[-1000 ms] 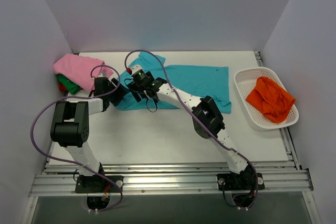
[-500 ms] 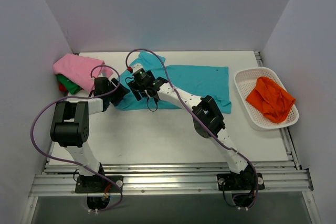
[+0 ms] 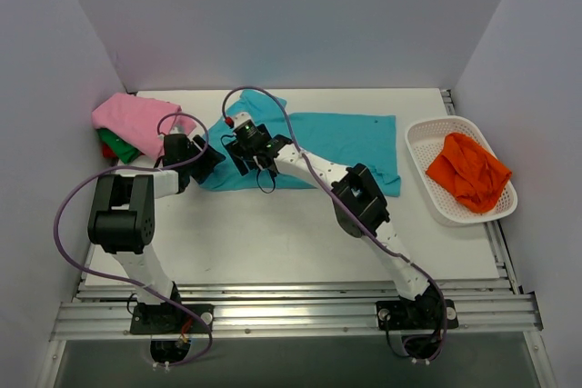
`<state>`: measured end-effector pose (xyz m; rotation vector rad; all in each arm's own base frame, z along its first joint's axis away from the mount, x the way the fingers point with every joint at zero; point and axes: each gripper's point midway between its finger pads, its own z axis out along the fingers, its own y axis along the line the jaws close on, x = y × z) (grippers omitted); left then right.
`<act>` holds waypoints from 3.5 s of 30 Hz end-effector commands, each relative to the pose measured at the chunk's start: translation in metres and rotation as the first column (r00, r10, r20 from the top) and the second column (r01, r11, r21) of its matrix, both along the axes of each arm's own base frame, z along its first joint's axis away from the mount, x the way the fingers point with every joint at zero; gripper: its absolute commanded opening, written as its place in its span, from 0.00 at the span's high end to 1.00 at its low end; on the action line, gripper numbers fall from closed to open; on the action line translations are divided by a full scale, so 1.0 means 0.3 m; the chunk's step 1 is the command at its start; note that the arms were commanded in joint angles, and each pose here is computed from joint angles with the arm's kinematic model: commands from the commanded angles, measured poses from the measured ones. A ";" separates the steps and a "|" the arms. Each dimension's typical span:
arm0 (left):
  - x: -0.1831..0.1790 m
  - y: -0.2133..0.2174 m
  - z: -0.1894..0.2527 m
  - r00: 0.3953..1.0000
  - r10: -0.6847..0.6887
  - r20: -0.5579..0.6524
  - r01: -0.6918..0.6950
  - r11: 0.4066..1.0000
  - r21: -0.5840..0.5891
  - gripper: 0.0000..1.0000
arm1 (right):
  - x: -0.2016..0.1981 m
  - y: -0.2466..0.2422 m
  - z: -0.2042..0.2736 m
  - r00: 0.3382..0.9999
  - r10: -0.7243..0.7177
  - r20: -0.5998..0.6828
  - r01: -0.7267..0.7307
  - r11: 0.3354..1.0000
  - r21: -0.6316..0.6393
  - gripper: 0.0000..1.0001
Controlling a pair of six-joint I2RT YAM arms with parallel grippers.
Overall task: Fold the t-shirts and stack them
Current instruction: Fold the tshirt
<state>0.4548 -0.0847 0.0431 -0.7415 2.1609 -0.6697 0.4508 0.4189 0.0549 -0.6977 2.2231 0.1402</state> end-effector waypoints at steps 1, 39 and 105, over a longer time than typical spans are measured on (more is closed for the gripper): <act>0.057 0.004 0.056 0.998 -0.005 0.070 0.006 1.000 -0.007 0.31 | -0.007 -0.017 -0.048 1.000 -0.002 -0.024 0.002 1.000 -0.015 0.28; 0.059 0.001 0.059 0.997 -0.008 0.072 0.009 1.000 -0.007 0.32 | 0.002 -0.056 -0.125 0.996 -0.012 -0.084 0.011 1.000 -0.014 1.00; 0.036 -0.194 0.084 0.981 -0.156 0.114 0.165 0.983 -0.077 0.98 | -0.241 -0.950 0.224 0.528 -0.847 0.063 0.758 0.503 0.415 0.00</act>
